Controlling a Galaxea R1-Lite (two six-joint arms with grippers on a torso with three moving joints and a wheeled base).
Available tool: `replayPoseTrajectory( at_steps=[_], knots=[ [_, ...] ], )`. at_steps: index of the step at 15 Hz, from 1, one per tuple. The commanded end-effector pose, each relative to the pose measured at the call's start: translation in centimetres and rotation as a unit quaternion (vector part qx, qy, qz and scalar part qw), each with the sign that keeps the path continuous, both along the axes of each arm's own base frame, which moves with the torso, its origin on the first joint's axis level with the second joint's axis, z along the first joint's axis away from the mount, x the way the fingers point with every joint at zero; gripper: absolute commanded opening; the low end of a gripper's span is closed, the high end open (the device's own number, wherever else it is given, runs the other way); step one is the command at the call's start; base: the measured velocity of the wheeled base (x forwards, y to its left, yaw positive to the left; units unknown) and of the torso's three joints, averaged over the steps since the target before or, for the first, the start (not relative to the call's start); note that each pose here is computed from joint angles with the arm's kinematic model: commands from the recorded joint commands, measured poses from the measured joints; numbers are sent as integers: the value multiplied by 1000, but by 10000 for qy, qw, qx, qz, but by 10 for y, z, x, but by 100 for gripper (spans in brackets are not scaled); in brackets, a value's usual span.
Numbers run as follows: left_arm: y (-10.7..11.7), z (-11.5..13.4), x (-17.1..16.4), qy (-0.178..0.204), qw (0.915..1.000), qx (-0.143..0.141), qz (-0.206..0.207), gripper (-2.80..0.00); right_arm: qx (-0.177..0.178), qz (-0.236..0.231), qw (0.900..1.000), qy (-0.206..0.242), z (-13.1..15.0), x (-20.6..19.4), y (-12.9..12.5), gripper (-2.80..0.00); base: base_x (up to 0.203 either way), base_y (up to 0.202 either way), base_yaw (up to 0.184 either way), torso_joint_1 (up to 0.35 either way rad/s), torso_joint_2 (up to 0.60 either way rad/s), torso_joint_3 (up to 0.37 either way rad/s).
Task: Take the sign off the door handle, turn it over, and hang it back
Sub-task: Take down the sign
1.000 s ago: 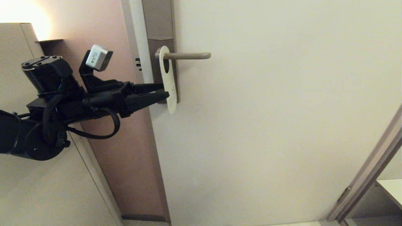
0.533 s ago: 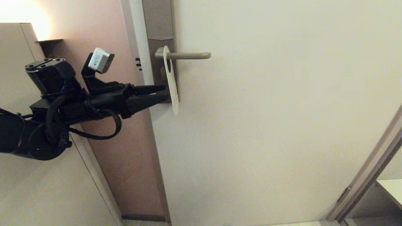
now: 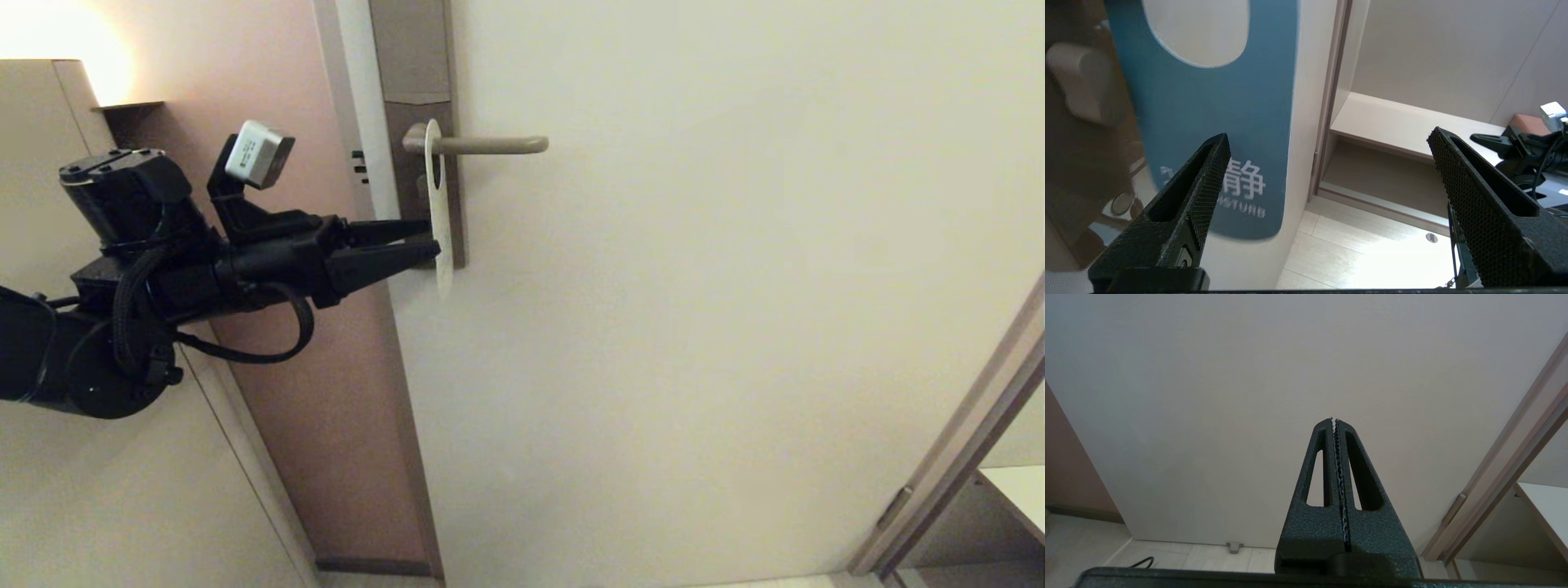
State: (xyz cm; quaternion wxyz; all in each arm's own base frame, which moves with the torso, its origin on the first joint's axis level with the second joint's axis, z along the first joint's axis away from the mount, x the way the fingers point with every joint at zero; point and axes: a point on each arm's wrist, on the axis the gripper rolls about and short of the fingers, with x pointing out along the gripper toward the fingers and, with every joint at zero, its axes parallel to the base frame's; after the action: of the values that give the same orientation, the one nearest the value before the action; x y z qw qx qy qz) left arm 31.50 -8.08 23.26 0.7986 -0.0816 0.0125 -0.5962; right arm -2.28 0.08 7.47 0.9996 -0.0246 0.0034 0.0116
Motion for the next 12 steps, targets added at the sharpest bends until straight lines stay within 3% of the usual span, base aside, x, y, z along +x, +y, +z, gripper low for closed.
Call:
replayPoseTrajectory(
  at_steps=[1, 6, 10, 12],
  knots=[
    [-1, 8, -6, -116, 9999, -41, 39, 0, 0, 6, 10000, 2, 0, 0, 0, -280, 0, 0, 0, 0, 0, 0],
    [-10, 13, -26, -47, 9991, -77, 421, 0, -6, 0, 10000, 1, 0, 0, 0, -280, 0, 0, 0, 0, 0, 0],
    [-13, 2, -50, -27, 9959, 387, 822, 0, -6, 0, 10000, 1, 0, 0, 0, -280, 0, 0, 0, 0, 0, 0],
    [-13, 2, -54, 1, 9934, 473, 1044, 0, 1, 0, 10000, 2, 0, 0, 0, -280, 0, 0, 0, 0, 0, 0]
  ],
)
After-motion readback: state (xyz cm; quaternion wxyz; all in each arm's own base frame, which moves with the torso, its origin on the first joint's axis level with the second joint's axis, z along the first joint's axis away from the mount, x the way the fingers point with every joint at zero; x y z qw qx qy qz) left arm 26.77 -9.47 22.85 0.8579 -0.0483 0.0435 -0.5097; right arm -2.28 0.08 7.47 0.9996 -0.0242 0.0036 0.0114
